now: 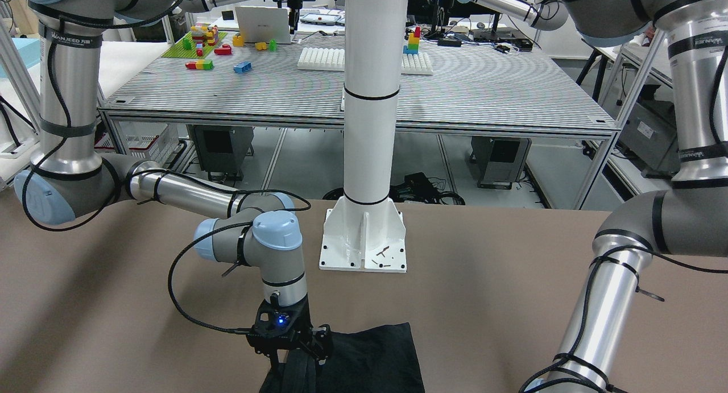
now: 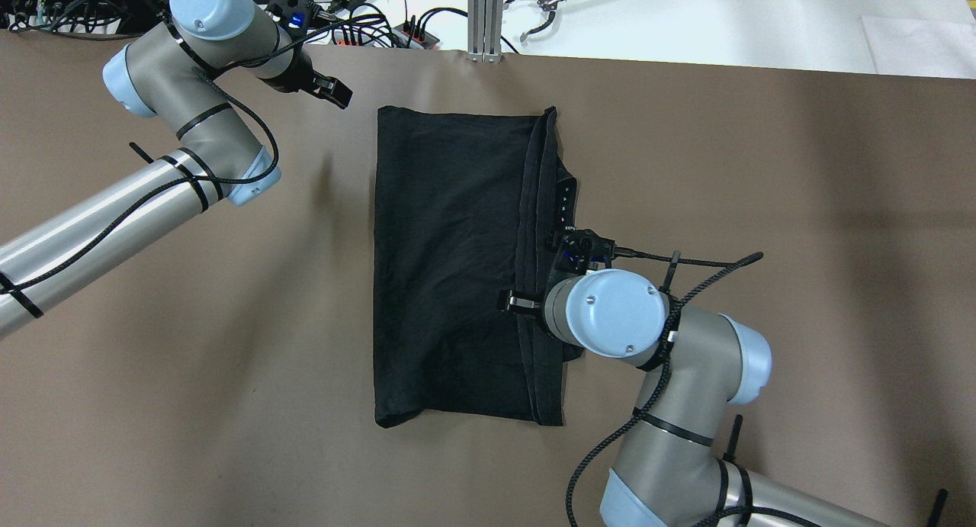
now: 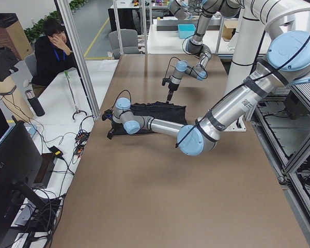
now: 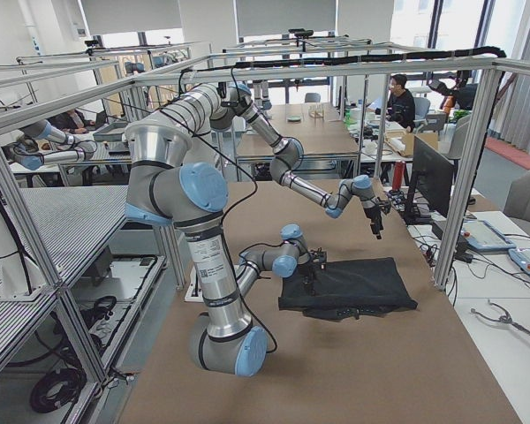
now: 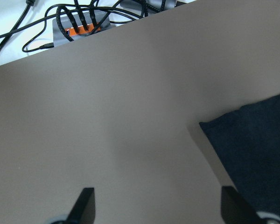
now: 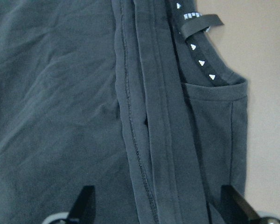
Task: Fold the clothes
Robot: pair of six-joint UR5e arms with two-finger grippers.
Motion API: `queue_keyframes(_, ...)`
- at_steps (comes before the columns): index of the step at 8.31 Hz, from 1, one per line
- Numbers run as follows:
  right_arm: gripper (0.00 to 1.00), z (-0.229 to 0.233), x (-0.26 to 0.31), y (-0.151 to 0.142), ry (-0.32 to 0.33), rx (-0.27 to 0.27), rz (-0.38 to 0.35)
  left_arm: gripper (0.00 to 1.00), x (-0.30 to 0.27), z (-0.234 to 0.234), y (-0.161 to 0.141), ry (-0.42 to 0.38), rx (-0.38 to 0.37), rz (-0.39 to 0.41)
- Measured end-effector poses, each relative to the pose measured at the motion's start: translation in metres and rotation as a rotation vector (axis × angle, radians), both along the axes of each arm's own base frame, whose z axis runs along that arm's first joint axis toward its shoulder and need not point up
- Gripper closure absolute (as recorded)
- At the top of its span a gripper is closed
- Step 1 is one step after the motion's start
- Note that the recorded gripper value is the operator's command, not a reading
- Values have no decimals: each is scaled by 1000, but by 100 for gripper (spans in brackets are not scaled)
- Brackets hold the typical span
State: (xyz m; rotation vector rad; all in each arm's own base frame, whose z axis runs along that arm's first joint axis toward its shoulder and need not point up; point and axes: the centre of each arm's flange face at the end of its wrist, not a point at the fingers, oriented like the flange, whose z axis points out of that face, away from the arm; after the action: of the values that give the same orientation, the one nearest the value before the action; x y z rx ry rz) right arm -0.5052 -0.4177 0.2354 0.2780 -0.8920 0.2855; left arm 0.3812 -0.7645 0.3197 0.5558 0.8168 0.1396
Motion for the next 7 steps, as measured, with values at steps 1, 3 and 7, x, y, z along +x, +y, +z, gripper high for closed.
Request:
queue_keyframes(1,8,-7,-14,-6,59,4,-25,5,0,0,0,0,0,0)
queue_keyframes(3,11,5,-44,-19,195,43,-112,5,0,3,1,-2,-2,2)
queue_keyframes(7,18,26,-52,-24,342,99,-238,5,1,5,1,-4,-4,3)
